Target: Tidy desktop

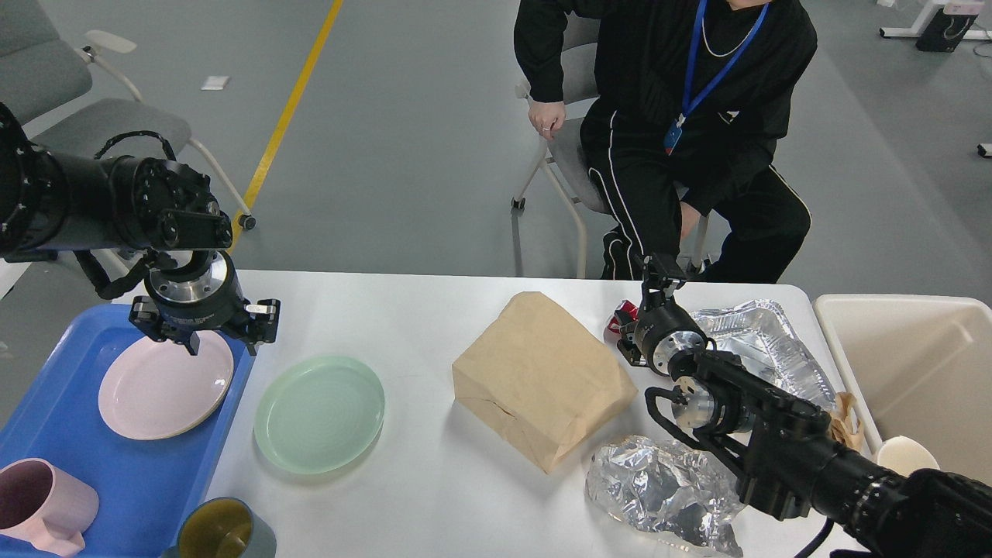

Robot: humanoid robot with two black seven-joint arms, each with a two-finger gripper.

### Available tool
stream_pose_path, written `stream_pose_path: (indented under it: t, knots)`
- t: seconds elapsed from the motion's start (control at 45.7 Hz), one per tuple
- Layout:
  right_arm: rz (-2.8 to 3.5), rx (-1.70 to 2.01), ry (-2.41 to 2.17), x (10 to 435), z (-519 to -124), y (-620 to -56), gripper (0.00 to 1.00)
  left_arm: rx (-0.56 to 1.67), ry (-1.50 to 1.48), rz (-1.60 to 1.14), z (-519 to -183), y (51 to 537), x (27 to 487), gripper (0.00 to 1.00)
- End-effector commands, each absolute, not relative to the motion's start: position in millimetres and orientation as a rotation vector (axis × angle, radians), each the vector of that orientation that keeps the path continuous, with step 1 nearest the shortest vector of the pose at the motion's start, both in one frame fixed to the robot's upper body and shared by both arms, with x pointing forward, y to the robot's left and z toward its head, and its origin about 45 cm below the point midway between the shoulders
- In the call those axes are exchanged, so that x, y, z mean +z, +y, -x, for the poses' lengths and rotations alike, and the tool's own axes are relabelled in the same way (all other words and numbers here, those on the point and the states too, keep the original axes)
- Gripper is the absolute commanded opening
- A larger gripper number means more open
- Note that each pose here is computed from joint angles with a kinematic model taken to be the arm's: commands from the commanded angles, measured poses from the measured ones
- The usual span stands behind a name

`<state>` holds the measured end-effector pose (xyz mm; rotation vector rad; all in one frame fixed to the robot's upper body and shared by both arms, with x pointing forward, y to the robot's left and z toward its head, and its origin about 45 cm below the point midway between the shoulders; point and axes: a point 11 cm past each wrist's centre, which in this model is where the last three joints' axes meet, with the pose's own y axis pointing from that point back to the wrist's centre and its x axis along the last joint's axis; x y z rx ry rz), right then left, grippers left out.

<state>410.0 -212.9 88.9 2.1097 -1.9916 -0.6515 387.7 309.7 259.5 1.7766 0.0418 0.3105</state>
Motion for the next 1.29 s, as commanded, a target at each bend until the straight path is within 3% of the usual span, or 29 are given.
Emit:
stream_pose_path:
  t: [0.0, 0.219, 0.416, 0.744, 1.073, 1.27]
  knots:
    - [-2.11, -0.651, -1.991, 89, -410, -213, 1.0, 0.294, 0.019, -1.759, -381, 298, 278, 0.83]
    - [-2.11, -0.651, -1.991, 89, -410, -213, 1.0, 0.205, 0.036, -1.771, -358, 280, 291, 0.94]
    - [-2.11, -0.651, -1.991, 89, -410, -213, 1.0, 0.1, 0.055, -1.783, -340, 264, 271, 0.94]
    - [-2.11, -0.651, -1.991, 89, -410, -213, 1.0, 0.04, 0.1, -1.759, -324, 269, 200, 0.94]
    - [-2.11, -0.651, -1.991, 89, -410, -213, 1.0, -0.221, 0.369, -1.754, -281, 276, 192, 0.94]
    - [-2.11, -0.651, -1.991, 89, -410, -213, 1.0, -0.219, 0.409, -1.805, -280, 295, 196, 0.94]
